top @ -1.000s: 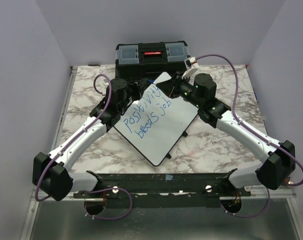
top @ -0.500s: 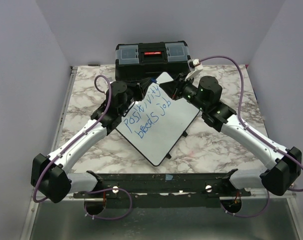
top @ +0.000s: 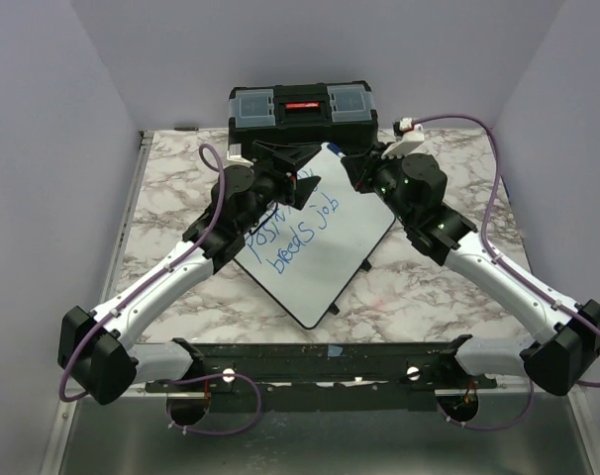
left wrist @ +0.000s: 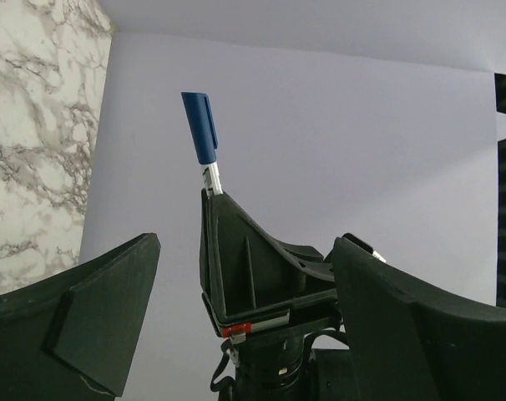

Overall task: Write a sentence on the whiteboard
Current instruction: Put down the whiteboard marker at the center of the board.

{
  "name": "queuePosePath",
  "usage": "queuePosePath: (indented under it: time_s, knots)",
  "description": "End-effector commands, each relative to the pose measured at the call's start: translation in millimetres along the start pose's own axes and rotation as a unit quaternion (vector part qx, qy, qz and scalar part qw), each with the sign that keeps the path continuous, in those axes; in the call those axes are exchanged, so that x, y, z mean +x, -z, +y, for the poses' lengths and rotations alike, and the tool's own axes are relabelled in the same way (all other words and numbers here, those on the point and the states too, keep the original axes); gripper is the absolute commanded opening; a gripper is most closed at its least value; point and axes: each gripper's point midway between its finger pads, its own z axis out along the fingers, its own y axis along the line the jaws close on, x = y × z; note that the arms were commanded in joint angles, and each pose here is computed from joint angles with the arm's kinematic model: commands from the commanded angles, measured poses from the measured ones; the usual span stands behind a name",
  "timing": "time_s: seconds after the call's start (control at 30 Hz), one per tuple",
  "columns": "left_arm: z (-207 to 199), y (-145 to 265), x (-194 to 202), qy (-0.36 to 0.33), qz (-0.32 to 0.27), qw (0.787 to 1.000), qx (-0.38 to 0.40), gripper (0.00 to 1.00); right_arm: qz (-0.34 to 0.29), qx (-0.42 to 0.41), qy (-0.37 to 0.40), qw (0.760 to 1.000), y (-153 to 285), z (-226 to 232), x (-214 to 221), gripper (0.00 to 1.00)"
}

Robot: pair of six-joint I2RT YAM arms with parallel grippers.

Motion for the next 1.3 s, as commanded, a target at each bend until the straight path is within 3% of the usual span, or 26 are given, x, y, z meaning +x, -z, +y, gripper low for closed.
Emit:
queuePosePath:
  time_s: [0.0, 0.2, 0.33, 0.47, 0.83, 1.07, 1.17, 1.27]
  knots:
    - [-7, 4, 5, -0.026, 0.015, 0.999, 0.019, 0.88, -0.025, 0.095, 0.013, 0.995, 12, -35, -14, 0.01]
    - [-4, 9, -12, -0.076, -0.032, 0.996, 0.024, 0.91, -0.015, 0.201, 0.026, 0.979, 29, -77, -2, 0.01]
    - [-14, 14, -14, -0.18, -0.042, 0.98, 0.067, 0.91, 0.006, 0.275, 0.027, 0.961, 49, -110, 24, 0.01]
    - [-12, 21, -27, -0.237, -0.071, 0.965, 0.087, 0.91, 0.036, 0.337, 0.013, 0.941, 74, -140, 64, 0.01]
    - [-13, 54, -73, -0.374, -0.164, 0.908, 0.095, 0.91, 0.11, 0.406, -0.078, 0.904, 110, -183, 185, 0.01]
    - [-8, 77, -105, -0.42, -0.231, 0.875, 0.062, 0.93, 0.134, 0.449, -0.092, 0.878, 127, -202, 225, 0.01]
    - [-4, 84, -118, -0.431, -0.253, 0.865, 0.047, 0.95, 0.122, 0.47, -0.107, 0.868, 138, -209, 228, 0.08]
    - [0, 87, -128, -0.437, -0.266, 0.859, 0.038, 0.95, 0.111, 0.472, -0.117, 0.867, 144, -210, 226, 0.32]
